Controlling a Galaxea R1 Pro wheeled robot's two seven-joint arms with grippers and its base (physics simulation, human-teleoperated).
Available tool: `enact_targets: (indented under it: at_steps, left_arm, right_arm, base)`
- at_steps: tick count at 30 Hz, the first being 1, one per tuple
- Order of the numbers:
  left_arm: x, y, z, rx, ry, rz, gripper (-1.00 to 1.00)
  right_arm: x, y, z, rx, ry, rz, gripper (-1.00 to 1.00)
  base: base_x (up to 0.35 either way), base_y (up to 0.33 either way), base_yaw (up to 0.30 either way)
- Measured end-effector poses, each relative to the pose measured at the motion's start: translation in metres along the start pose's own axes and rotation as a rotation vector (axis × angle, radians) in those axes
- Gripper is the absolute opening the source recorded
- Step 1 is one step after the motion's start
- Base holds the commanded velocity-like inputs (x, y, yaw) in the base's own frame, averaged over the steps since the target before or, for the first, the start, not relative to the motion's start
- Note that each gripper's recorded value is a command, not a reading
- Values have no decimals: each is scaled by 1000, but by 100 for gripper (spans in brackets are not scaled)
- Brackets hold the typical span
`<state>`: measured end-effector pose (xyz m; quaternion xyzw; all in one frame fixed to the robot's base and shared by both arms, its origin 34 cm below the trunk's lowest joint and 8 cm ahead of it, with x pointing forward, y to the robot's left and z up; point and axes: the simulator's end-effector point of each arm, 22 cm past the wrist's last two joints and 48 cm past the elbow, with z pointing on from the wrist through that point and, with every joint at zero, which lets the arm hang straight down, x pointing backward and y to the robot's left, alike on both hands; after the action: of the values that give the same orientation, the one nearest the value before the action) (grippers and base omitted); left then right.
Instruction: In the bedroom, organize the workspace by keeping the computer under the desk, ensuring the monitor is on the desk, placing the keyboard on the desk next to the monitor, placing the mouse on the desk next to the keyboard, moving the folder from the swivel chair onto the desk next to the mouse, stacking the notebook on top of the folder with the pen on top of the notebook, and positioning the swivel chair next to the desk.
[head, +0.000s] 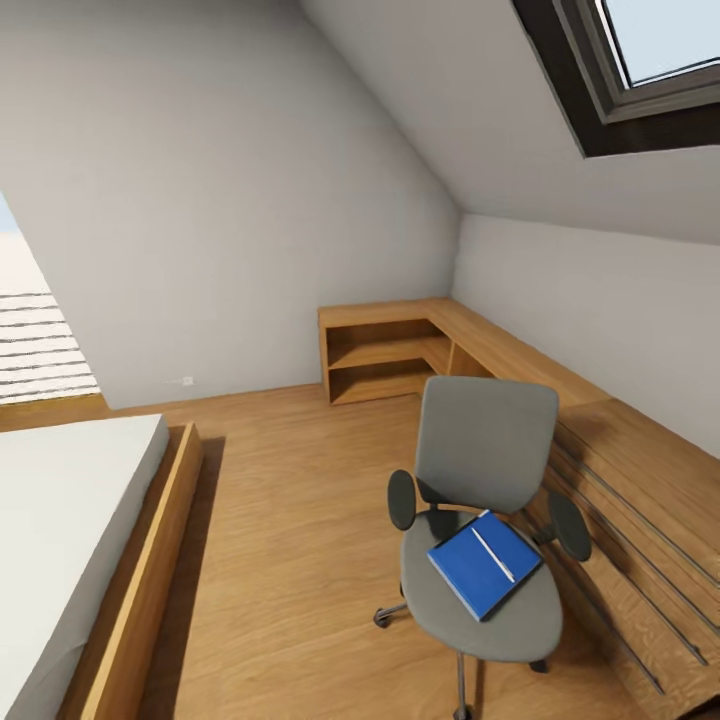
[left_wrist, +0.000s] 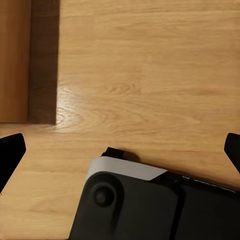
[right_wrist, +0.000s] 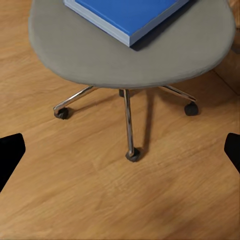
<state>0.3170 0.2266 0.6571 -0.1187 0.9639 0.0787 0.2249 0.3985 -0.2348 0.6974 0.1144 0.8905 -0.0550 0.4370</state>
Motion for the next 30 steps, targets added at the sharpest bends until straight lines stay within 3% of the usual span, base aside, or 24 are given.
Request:
enact_targets:
  at_steps: [6, 11, 13, 14, 15, 18, 20, 21, 24, 30]
  left_arm:
    - [-5, 8, 2, -11, -11, 0, 100]
    - [-18, 19, 4, -24, -37, -5, 100]
    - [-21, 22, 5, -31, -40, -9, 100]
    - [-26, 39, 10, -61, -33, -37, 100]
    - [-28, 43, 11, -68, -31, -43, 100]
    - [-39, 66, 19, -109, -13, -73, 100]
    - [-40, 74, 21, -121, -1, -83, 100]
    - [-41, 79, 23, -128, 10, -93, 100]
    - [-42, 82, 24, -129, 16, -103, 100]
    - [-53, 82, 24, -129, -27, -118, 100]
  right_arm:
    - [-18, -18, 8, 14, -53, -14, 100]
    - [-89, -20, 28, 18, -197, 2, 100]
    - [-112, -18, 34, 18, -226, 9, 100]
    - [-114, -17, 50, 21, -84, -18, 100]
    - [-183, -12, 53, 14, -188, 1, 100]
    - [-236, -7, 60, 5, -145, -13, 100]
    - [-251, -7, 66, 4, -110, -27, 100]
    - [-260, -11, 79, 9, -28, -59, 100]
    - [-268, -21, 103, 11, 104, -104, 100]
    - [-275, -25, 109, -1, 161, -127, 100]
  base:
    - [0, -9, 0]
    - [0, -2, 0]
    - [0, 0, 0]
    - [0, 0, 0]
    - [0, 0, 0]
    - [0, 0, 0]
    - [0, 0, 0]
    - [0, 0, 0]
    - [0, 0, 0]
    - [66, 0, 0]
